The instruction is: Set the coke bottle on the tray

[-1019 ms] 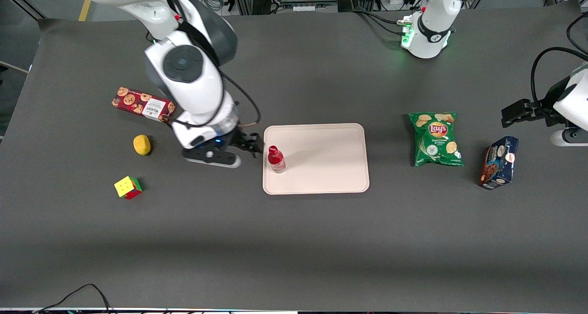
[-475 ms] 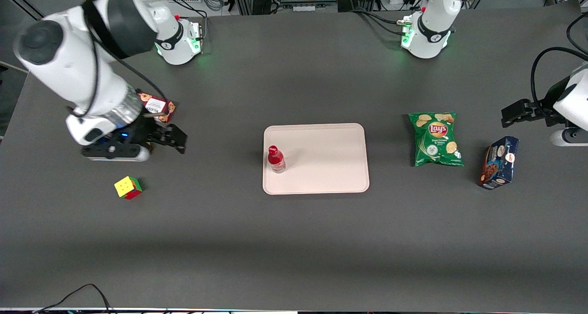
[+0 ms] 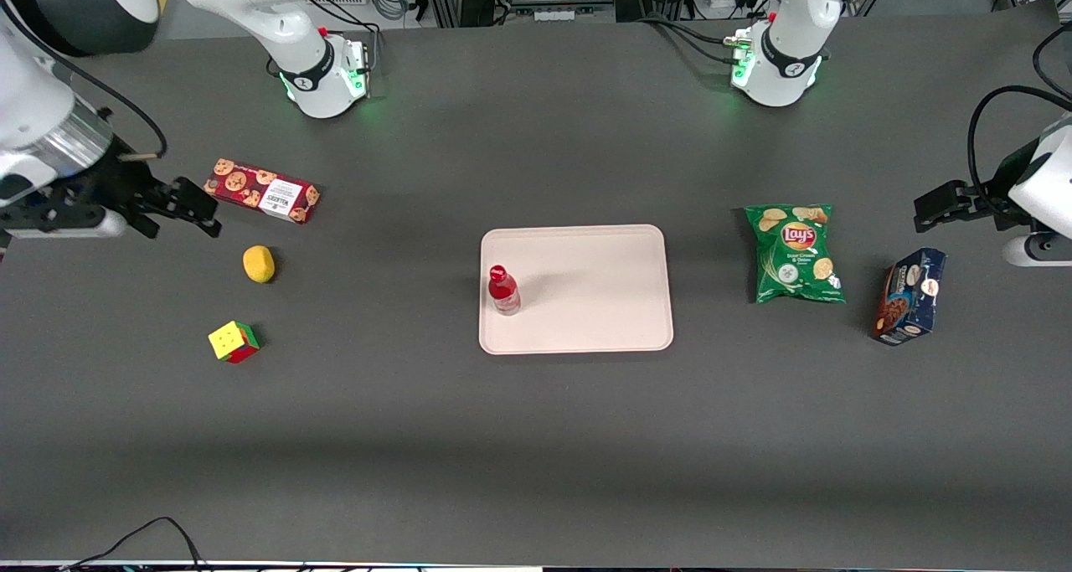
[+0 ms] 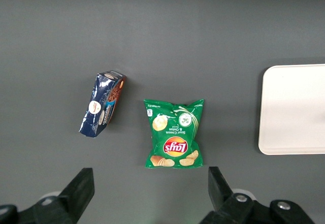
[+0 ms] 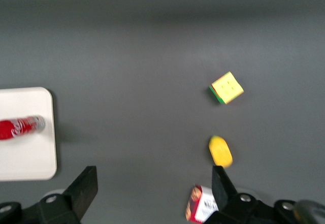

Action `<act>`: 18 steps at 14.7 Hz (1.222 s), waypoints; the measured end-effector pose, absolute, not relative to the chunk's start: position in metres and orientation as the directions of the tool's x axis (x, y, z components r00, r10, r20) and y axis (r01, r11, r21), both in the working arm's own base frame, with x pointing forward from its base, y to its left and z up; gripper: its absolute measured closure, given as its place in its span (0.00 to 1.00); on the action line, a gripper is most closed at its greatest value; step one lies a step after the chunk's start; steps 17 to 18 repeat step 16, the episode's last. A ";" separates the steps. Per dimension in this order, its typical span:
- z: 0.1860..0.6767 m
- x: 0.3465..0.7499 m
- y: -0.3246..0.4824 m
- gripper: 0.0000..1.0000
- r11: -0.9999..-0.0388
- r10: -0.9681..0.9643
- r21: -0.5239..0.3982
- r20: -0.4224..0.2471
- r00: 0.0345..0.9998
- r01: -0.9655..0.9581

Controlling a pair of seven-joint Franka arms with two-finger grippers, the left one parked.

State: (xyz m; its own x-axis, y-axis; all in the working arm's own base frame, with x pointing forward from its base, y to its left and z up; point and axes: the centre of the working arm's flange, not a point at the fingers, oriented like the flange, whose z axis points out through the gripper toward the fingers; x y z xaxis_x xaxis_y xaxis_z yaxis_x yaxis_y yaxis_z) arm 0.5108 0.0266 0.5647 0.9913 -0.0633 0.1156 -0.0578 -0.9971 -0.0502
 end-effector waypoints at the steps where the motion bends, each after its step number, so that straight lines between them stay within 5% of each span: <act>1: 0.570 0.501 0.019 0.00 -0.997 -0.068 -0.053 0.104 0.992 -0.063; 8: 0.599 0.476 -0.002 0.00 -0.999 0.021 -0.048 0.101 0.995 0.026; 18: 0.575 0.510 0.000 0.00 -0.999 0.033 -0.036 0.052 0.998 0.035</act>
